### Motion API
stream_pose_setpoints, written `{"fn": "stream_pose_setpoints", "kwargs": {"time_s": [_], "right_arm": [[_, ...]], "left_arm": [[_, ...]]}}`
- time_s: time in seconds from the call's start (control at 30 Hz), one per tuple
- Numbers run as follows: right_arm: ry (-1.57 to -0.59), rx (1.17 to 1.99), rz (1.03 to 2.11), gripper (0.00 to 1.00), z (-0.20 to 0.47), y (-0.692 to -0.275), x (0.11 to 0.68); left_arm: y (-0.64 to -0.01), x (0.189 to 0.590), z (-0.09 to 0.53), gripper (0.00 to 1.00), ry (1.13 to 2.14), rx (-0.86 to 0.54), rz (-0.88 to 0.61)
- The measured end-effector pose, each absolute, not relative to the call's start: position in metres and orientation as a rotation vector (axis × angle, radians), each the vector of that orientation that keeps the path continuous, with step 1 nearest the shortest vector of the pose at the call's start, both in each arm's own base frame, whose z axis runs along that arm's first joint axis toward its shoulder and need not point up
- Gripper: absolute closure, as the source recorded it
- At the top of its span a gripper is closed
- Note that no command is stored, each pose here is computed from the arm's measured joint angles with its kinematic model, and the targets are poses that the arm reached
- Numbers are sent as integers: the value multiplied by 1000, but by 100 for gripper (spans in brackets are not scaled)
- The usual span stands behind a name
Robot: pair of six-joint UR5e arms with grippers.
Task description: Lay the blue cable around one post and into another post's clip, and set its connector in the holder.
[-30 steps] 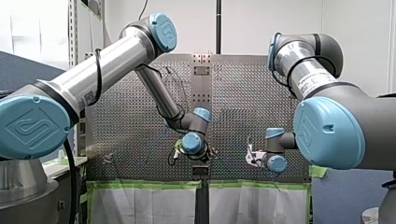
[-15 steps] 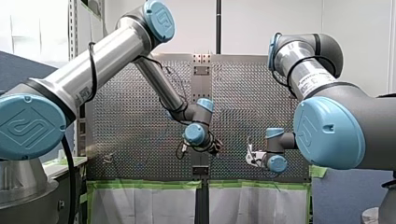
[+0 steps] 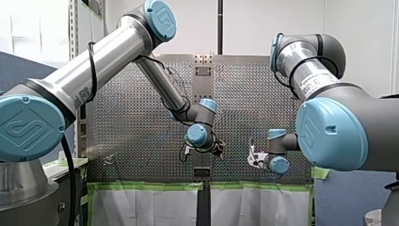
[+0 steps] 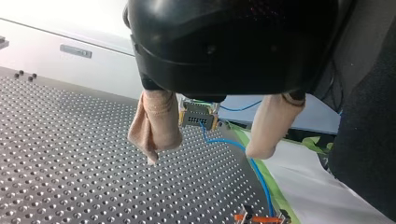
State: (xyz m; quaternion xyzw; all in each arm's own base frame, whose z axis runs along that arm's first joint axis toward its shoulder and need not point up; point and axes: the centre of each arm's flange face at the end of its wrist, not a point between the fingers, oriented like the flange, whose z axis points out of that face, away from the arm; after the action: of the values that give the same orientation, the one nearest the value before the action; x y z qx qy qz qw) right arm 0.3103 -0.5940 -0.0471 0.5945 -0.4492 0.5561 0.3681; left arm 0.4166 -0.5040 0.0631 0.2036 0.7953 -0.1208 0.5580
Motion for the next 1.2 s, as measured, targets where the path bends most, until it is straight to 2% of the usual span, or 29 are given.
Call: {"fn": "stream_pose_setpoints", "kwargs": {"time_s": [0.63,1.2], "right_arm": [[-1154,1527,1426,100,-47,-594,309],[-1155,1531,1423,100,-47,-594,309]], "left_arm": [[-498,415,64,0,1910,268,-287],[-499,410,61,0,1915,248,-299]]}}
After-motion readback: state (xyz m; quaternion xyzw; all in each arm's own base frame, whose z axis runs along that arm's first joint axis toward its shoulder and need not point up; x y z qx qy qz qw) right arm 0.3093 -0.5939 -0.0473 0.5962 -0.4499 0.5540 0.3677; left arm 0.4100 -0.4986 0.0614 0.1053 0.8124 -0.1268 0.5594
